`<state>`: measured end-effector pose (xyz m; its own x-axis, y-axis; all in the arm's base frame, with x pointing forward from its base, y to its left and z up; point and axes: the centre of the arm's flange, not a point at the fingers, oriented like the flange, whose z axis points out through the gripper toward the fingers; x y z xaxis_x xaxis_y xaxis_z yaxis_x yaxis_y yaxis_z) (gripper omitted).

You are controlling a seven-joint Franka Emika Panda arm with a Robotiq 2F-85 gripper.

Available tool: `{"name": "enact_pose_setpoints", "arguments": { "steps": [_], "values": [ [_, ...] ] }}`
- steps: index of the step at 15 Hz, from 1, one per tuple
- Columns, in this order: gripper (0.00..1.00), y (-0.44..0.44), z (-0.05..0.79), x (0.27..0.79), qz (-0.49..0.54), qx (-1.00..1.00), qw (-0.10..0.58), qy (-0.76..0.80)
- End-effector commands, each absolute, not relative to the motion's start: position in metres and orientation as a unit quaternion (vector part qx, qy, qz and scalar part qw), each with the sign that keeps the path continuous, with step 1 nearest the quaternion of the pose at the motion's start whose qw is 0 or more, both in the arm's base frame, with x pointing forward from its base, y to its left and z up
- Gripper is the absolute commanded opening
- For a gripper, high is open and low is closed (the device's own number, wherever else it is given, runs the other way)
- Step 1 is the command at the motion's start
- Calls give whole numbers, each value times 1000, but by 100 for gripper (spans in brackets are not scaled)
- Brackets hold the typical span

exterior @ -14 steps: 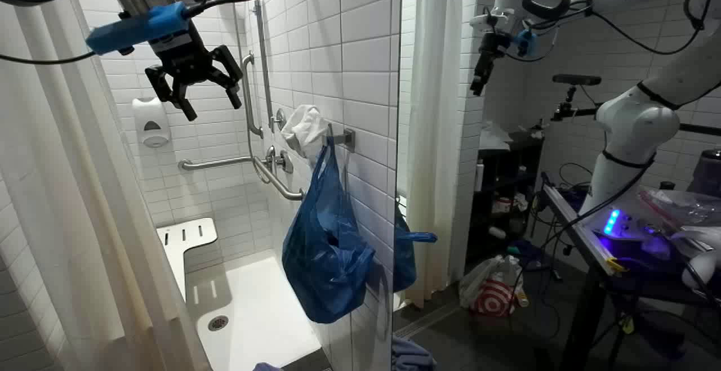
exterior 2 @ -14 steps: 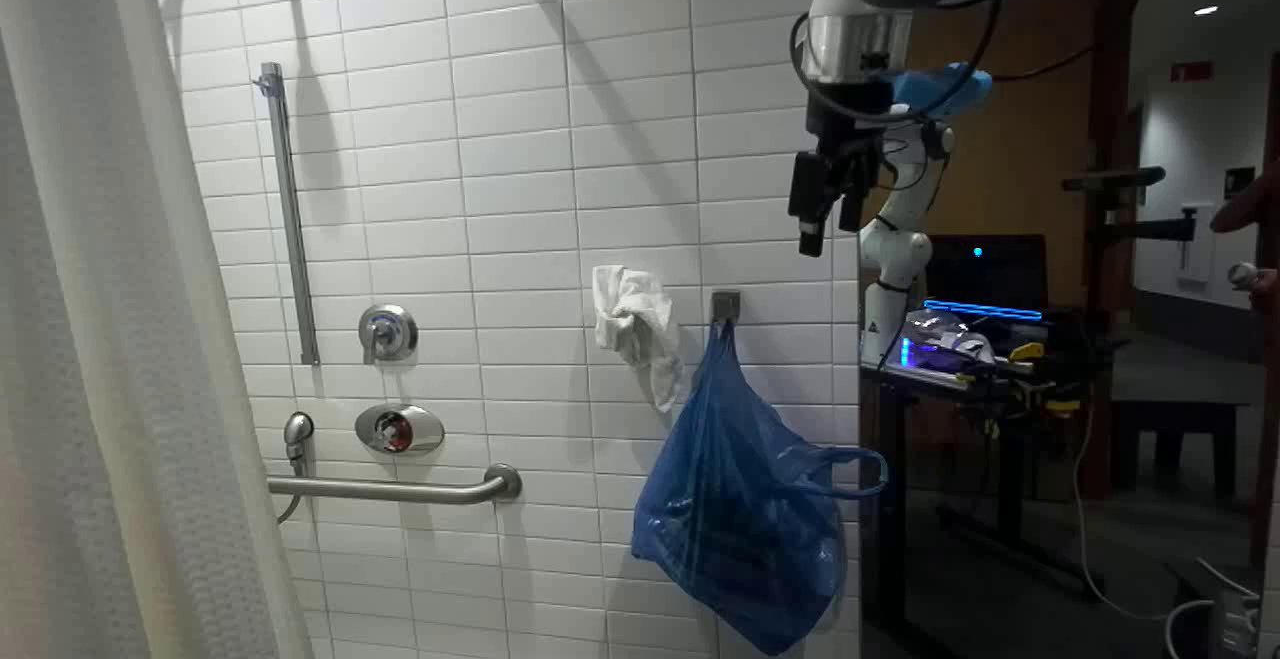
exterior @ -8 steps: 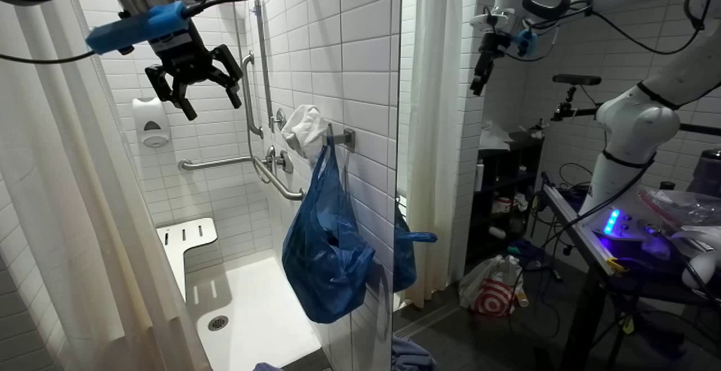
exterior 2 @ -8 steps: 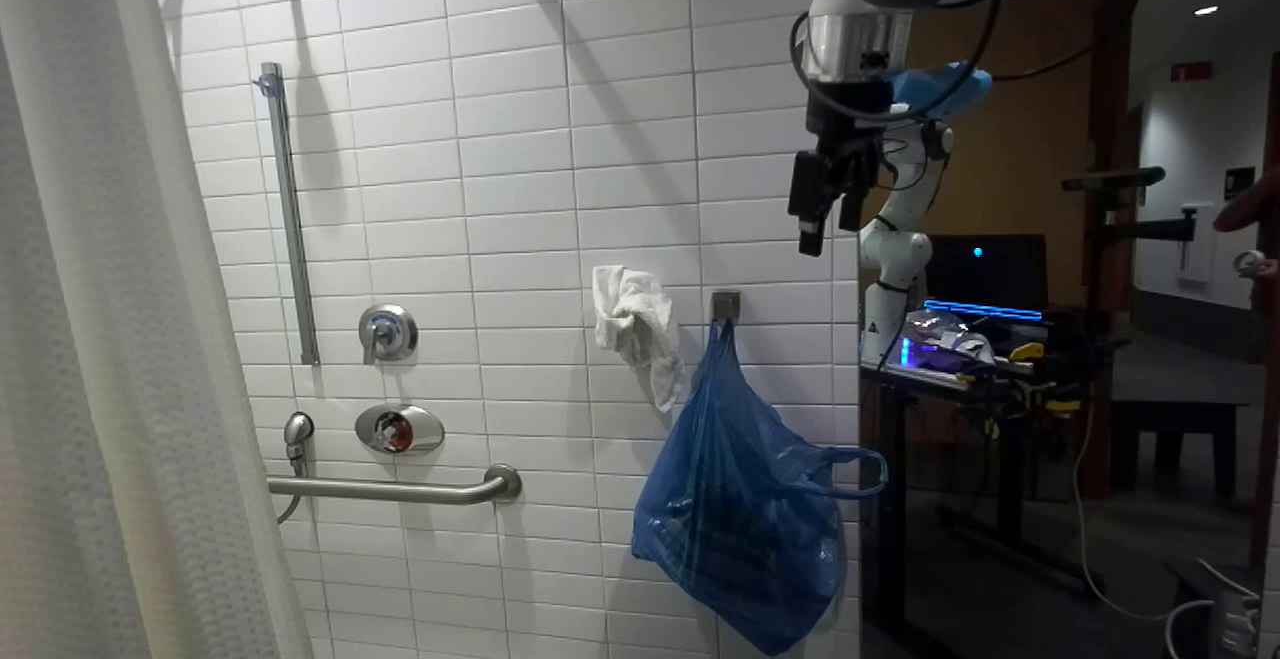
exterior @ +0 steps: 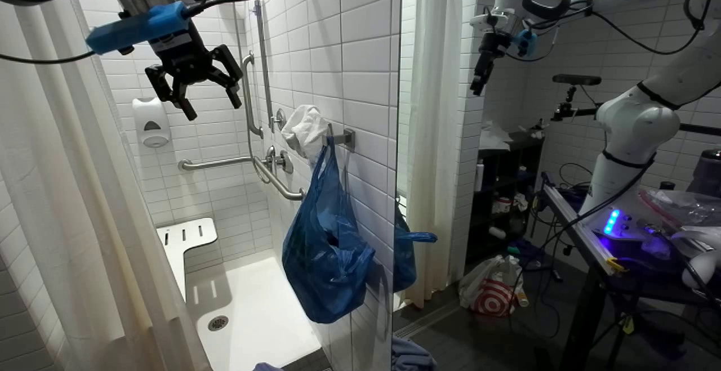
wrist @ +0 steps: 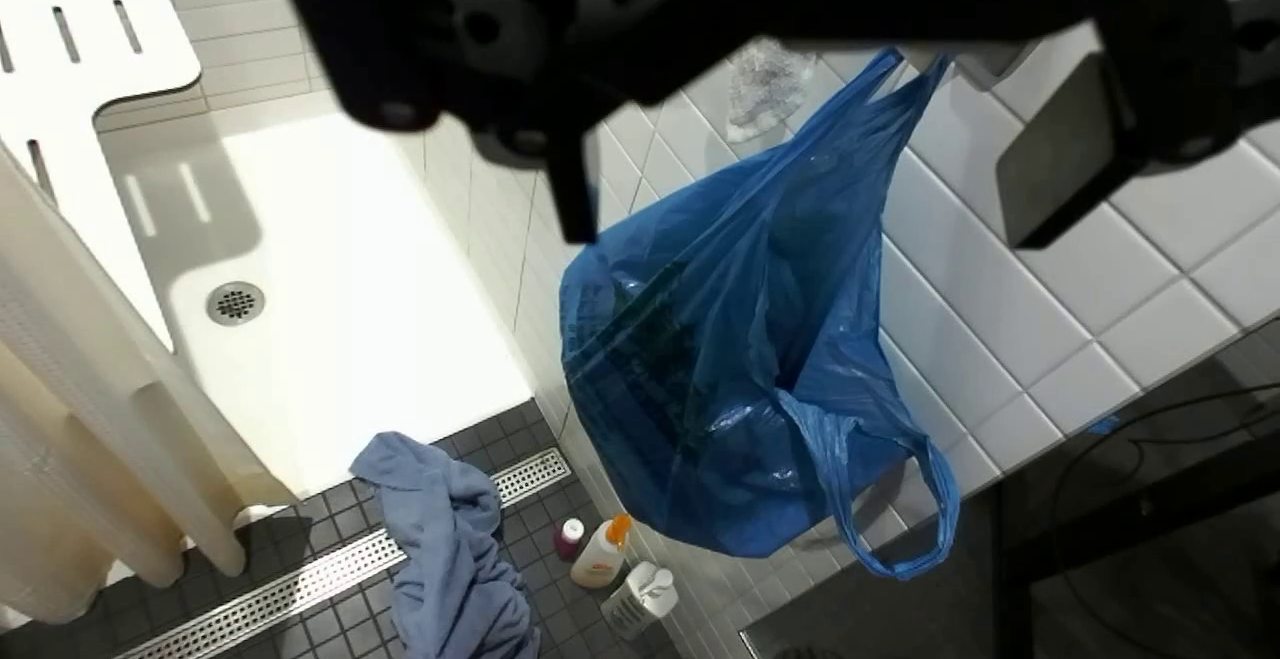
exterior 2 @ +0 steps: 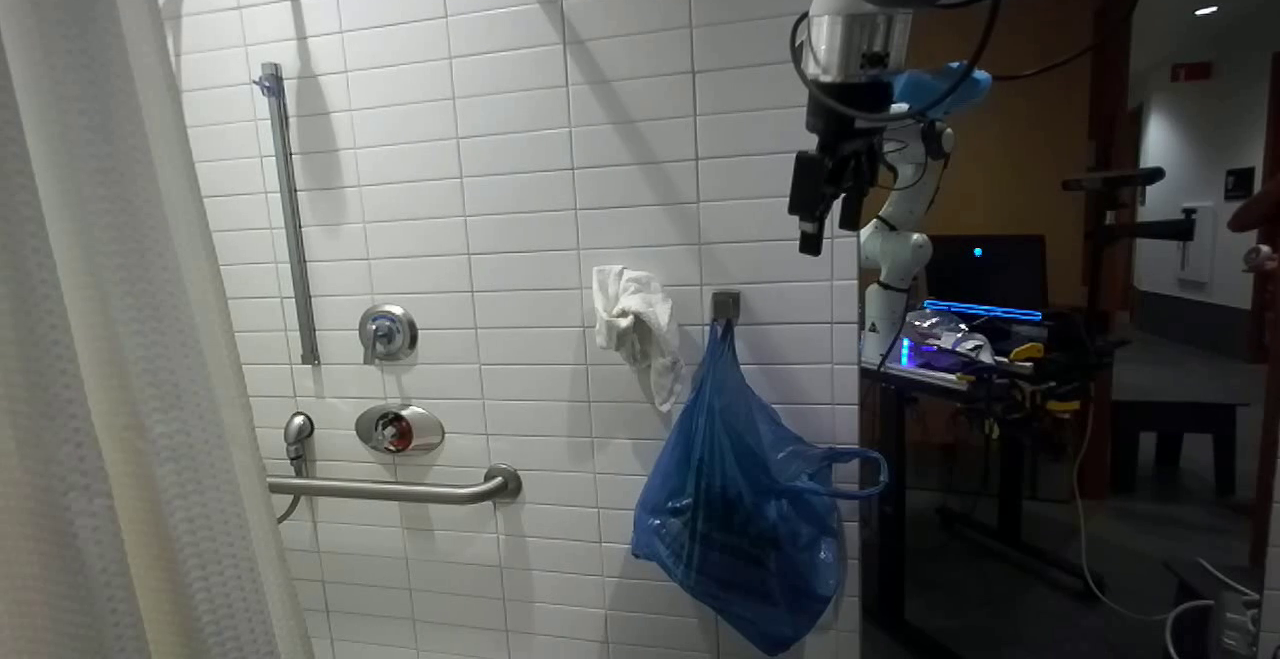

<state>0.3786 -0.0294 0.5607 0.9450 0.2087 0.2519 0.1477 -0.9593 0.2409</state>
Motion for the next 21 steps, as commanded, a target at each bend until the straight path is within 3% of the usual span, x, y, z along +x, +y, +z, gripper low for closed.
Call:
{"name": "enact_pose_setpoints", "arguments": {
  "steps": [1, 8, 21],
  "values": [
    [100, -29, 561, 379, 139, 980, 110, 91],
    [100, -35, 569, 393, 148, 981, 100, 74],
    [100, -38, 578, 478, 259, 954, 141, 62]
  ]
}}
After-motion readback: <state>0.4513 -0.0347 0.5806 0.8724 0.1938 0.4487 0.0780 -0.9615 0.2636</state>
